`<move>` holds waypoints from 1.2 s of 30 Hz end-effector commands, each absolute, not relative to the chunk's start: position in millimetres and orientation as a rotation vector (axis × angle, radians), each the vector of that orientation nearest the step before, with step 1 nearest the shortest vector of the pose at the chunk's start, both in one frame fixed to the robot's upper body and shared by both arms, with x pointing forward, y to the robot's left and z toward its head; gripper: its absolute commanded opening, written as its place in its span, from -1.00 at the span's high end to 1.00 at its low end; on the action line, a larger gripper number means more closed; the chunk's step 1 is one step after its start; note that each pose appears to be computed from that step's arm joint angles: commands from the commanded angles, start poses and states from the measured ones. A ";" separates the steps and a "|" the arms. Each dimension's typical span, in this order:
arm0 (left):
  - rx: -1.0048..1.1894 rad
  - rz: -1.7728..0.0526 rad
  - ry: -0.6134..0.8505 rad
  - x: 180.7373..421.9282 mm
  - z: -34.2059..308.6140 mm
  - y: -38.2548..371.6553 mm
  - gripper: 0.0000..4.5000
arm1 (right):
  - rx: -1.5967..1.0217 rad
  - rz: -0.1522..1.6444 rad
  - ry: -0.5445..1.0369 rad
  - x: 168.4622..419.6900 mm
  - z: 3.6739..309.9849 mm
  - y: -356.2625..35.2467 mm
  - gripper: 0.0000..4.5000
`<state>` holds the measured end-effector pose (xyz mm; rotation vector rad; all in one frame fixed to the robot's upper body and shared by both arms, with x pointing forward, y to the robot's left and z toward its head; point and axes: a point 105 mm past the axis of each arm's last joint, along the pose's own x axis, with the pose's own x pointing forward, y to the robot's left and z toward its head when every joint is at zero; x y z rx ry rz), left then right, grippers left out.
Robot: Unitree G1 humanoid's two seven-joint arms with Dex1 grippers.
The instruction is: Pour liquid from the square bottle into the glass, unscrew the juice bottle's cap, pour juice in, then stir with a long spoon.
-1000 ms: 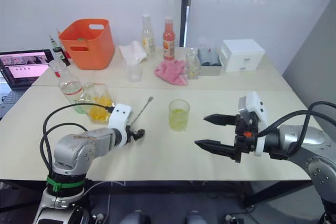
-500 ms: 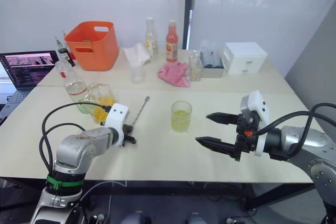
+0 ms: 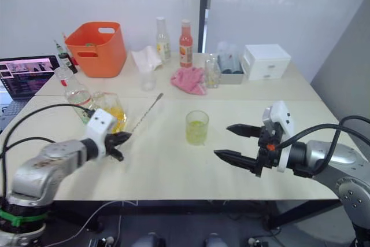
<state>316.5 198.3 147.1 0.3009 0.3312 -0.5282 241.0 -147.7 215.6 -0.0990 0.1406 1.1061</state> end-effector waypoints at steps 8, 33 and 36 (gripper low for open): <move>0.564 -0.863 0.446 267.6 145.0 242.0 0.99 | -0.122 1.107 0.100 240.9 222.3 -143.5 -1.00; 0.653 -0.994 0.596 279.8 120.6 256.4 -0.44 | -0.109 1.047 0.096 244.0 214.7 -140.9 -1.00; 0.639 -0.994 0.612 282.0 116.0 254.0 -0.44 | -0.107 1.036 0.092 244.3 214.5 -141.2 -1.00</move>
